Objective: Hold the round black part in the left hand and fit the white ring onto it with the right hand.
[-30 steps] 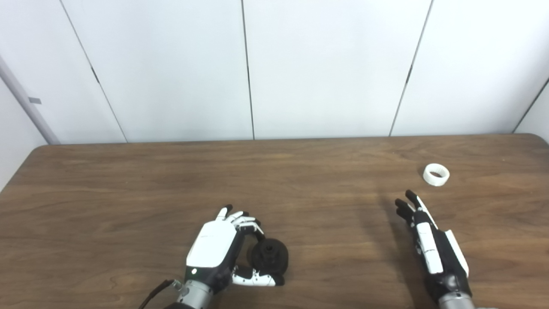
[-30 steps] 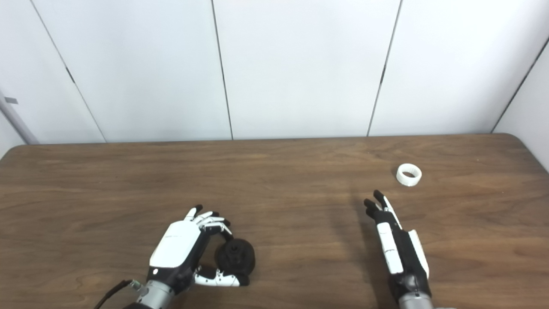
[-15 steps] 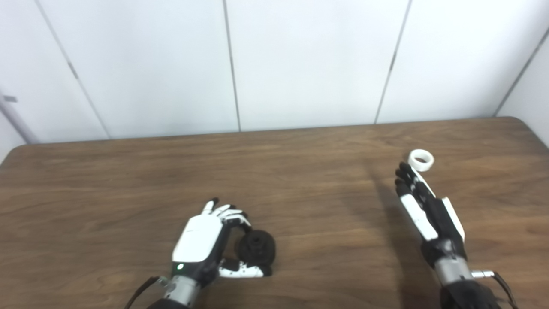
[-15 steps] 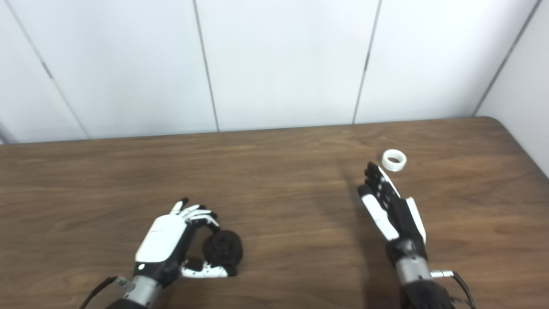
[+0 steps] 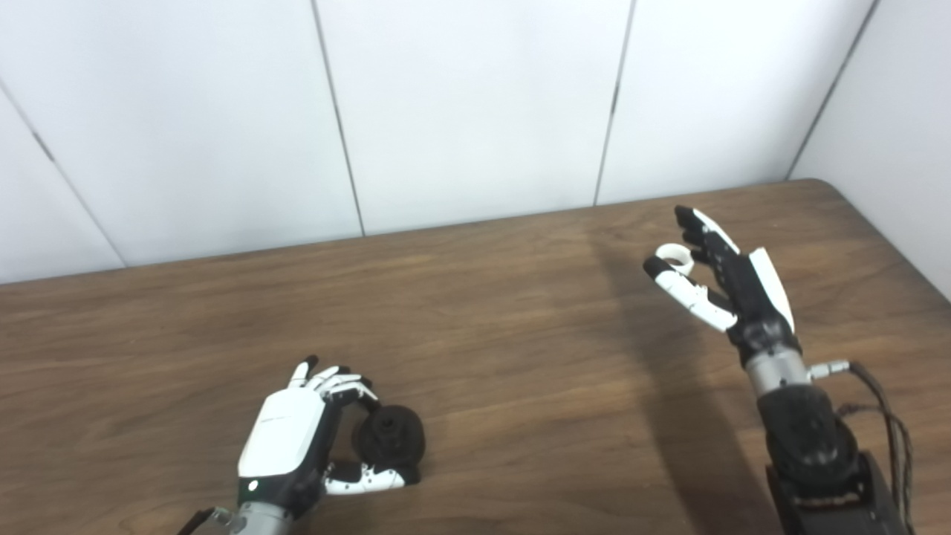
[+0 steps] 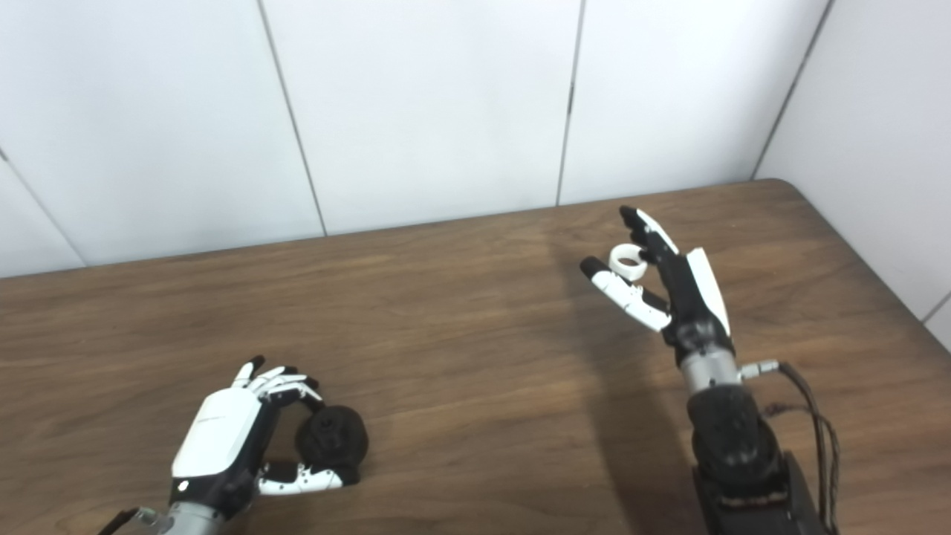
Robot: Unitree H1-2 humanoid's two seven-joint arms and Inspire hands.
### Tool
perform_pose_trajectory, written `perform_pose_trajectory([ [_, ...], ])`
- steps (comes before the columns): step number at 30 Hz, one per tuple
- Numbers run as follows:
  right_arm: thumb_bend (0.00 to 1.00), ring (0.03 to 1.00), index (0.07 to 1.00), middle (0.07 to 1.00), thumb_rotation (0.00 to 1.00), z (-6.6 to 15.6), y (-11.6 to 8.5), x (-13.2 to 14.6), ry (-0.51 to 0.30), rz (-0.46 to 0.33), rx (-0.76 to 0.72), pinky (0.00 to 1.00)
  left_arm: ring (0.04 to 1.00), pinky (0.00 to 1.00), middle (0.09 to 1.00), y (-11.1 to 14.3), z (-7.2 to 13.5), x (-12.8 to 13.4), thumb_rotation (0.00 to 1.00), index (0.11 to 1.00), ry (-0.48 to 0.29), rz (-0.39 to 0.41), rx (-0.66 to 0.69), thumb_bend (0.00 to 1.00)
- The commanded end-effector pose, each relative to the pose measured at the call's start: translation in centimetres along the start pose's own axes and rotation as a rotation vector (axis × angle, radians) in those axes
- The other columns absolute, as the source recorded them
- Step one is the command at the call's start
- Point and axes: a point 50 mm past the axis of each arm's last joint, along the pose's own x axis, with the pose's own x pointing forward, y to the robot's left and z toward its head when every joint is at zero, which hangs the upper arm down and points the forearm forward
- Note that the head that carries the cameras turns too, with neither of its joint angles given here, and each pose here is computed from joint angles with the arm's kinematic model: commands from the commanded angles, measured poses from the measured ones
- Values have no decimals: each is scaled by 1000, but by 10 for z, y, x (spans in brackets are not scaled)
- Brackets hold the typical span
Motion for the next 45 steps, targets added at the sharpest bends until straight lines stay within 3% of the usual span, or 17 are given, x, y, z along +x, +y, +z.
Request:
perform_pose_trajectory([
  [1, 651, 890, 811, 880, 503, 13, -17, 16, -40, -64, -83, 876, 862, 1000, 757, 1, -9, -1, 52, 485, 13, -10, 20, 523],
  [5, 704, 924, 756, 897, 403, 11, -24, 31, -7, -74, -190, 899, 860, 1000, 756, 0, -12, -1, 51, 485, 14, -13, 26, 523],
  [10, 753, 942, 744, 928, 288, 0, -29, 54, 3, -62, -326, 840, 856, 1000, 753, -1, -13, -4, 51, 485, 17, -19, 29, 523],
  [13, 788, 969, 741, 949, 234, -6, -32, 69, 14, -43, -389, 925, 855, 1000, 753, 0, -14, -5, 51, 485, 17, -22, 31, 523],
  [17, 818, 998, 738, 971, 230, -13, -38, 90, 61, -13, -445, 995, 859, 1000, 754, 1, -15, -5, 51, 486, 23, -26, 35, 523],
  [23, 864, 1000, 739, 983, 253, -15, -48, 120, 102, 11, -502, 1000, 854, 1000, 750, 1, -16, -6, 52, 485, 18, -25, 38, 523],
  [27, 835, 1000, 745, 980, 305, -12, -50, 136, 138, 30, -551, 994, 851, 1000, 752, 0, -16, -6, 52, 485, 16, -29, 45, 523],
  [31, 825, 1000, 750, 975, 283, -7, -50, 150, 153, 40, -553, 989, 853, 1000, 754, 1, -16, -6, 51, 485, 23, -32, 40, 523],
  [45, 848, 1000, 706, 952, 263, -2, -39, 170, 189, 113, -590, 989, 857, 1000, 755, -2, -13, -7, 52, 485, 28, -37, 41, 523],
])
